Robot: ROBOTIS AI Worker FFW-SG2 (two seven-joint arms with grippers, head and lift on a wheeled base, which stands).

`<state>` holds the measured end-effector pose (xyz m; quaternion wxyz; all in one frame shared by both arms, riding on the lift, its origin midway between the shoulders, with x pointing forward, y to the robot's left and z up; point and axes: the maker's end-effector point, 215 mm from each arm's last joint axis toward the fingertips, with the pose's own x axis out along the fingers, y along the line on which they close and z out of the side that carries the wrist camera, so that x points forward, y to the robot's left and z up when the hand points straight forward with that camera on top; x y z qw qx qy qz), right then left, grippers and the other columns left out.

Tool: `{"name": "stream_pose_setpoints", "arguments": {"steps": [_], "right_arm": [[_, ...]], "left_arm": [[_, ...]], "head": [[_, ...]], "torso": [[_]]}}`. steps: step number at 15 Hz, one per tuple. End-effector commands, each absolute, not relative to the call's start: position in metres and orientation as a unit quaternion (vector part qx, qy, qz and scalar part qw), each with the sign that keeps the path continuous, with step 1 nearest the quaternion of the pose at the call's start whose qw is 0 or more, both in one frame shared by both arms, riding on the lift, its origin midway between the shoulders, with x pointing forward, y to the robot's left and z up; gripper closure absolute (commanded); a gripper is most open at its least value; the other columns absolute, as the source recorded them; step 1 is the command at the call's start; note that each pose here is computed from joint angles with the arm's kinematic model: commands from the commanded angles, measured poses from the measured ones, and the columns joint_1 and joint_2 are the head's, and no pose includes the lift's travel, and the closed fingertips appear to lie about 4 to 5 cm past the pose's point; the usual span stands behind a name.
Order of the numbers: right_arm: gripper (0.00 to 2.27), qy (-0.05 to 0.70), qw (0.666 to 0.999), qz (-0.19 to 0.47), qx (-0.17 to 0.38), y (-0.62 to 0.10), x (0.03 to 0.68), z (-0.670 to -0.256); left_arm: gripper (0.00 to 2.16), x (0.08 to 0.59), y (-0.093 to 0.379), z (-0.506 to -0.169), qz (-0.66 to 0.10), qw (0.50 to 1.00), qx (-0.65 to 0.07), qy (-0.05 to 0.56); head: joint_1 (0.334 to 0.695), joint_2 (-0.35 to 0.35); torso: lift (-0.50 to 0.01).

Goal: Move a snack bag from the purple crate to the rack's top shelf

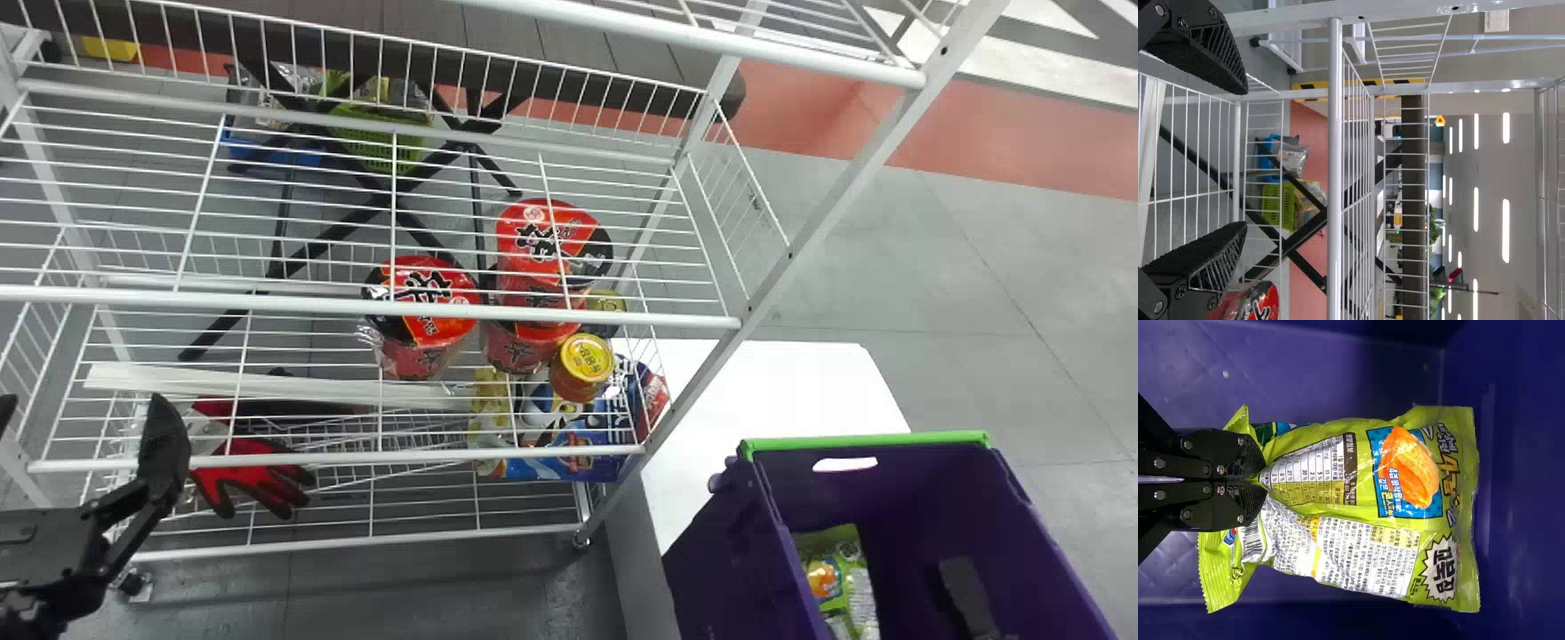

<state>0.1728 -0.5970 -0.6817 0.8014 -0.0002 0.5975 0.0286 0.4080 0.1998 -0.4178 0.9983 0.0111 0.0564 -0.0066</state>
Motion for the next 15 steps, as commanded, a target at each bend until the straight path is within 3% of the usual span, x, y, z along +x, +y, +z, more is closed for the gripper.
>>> {"name": "stream_pose_setpoints", "arguments": {"steps": [1, 15], "right_arm": [[1.92, 0.594, 0.804, 0.036, 0.000, -0.588, 0.170, -0.686], [1.92, 0.574, 0.817, 0.047, 0.033, -0.538, 0.158, -0.675]], "left_arm": [[0.11, 0.409, 0.202, -0.420, -0.005, 0.998, 0.013, 0.058], [0.11, 0.399, 0.208, -0.436, 0.000, 0.997, 0.023, 0.073]], "head": [[0.695, -0.350], [0.695, -0.350]], "torso": [[-0.383], [-0.326]]}}
